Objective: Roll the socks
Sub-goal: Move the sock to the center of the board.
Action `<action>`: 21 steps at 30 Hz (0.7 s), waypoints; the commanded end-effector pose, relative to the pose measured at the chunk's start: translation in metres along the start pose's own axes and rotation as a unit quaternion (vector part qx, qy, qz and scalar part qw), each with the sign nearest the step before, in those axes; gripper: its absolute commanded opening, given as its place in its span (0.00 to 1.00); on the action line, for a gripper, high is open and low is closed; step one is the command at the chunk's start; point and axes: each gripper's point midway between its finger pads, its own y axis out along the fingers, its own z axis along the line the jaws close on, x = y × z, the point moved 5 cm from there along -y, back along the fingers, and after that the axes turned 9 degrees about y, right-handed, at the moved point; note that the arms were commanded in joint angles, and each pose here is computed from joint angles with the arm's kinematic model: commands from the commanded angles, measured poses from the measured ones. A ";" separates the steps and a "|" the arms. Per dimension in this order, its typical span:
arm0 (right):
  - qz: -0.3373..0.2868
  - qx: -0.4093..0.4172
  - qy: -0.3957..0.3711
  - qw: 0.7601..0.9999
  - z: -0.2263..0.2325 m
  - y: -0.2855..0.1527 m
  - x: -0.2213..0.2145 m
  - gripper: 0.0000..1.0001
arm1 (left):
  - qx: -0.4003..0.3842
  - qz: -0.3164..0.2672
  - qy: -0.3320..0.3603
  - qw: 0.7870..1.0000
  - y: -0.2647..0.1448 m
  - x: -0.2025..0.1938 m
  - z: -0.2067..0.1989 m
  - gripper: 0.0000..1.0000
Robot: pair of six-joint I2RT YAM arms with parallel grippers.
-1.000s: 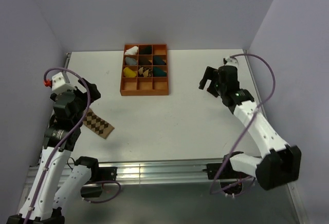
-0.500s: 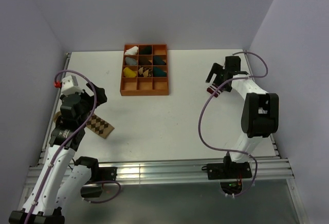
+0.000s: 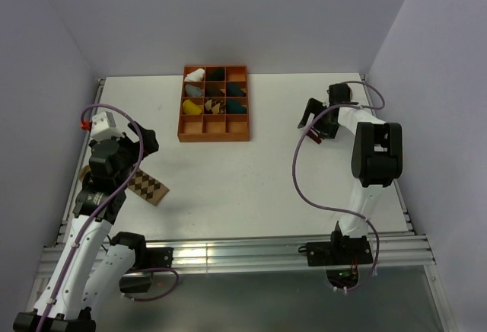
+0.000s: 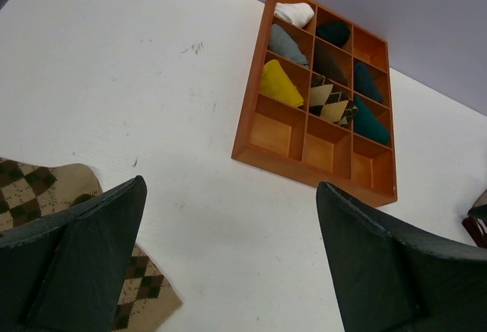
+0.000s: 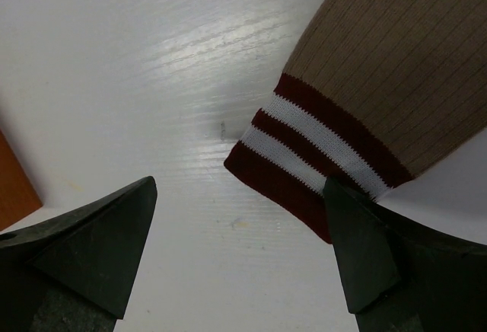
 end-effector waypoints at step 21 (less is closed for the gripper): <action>0.094 0.029 -0.040 0.994 0.060 -0.044 -0.198 0.97 | -0.038 -0.030 -0.005 0.999 -0.009 0.010 -0.008 0.99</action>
